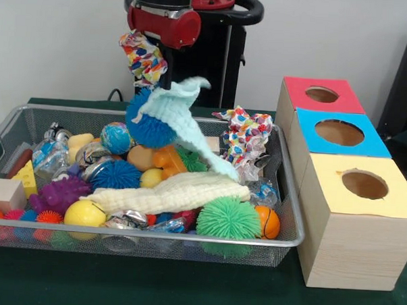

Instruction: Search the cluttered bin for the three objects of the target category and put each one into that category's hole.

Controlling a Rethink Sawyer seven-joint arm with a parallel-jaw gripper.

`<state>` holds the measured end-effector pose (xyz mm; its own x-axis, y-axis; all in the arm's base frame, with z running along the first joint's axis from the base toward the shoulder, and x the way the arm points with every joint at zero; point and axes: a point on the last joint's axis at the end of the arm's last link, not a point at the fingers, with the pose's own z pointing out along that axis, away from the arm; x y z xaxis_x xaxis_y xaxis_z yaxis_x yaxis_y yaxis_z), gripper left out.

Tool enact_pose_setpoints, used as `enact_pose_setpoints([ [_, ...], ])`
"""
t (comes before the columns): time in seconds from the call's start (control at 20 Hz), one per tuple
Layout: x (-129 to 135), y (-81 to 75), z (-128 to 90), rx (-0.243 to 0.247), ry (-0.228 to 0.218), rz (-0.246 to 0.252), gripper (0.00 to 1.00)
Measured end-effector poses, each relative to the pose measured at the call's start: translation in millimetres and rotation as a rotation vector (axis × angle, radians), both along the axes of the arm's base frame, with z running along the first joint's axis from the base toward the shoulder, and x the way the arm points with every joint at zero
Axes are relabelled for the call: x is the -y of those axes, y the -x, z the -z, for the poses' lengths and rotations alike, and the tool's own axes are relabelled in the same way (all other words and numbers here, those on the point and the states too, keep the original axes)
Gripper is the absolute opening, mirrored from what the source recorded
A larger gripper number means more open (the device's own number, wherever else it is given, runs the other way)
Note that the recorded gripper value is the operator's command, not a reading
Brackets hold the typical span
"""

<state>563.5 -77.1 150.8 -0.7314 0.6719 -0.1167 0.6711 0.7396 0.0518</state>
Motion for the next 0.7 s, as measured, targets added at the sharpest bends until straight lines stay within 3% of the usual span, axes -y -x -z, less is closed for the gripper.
enact_pose_setpoints([
  [0.7, 35, -4.6, 5, 0.025, -0.003, -0.032, 0.0],
])
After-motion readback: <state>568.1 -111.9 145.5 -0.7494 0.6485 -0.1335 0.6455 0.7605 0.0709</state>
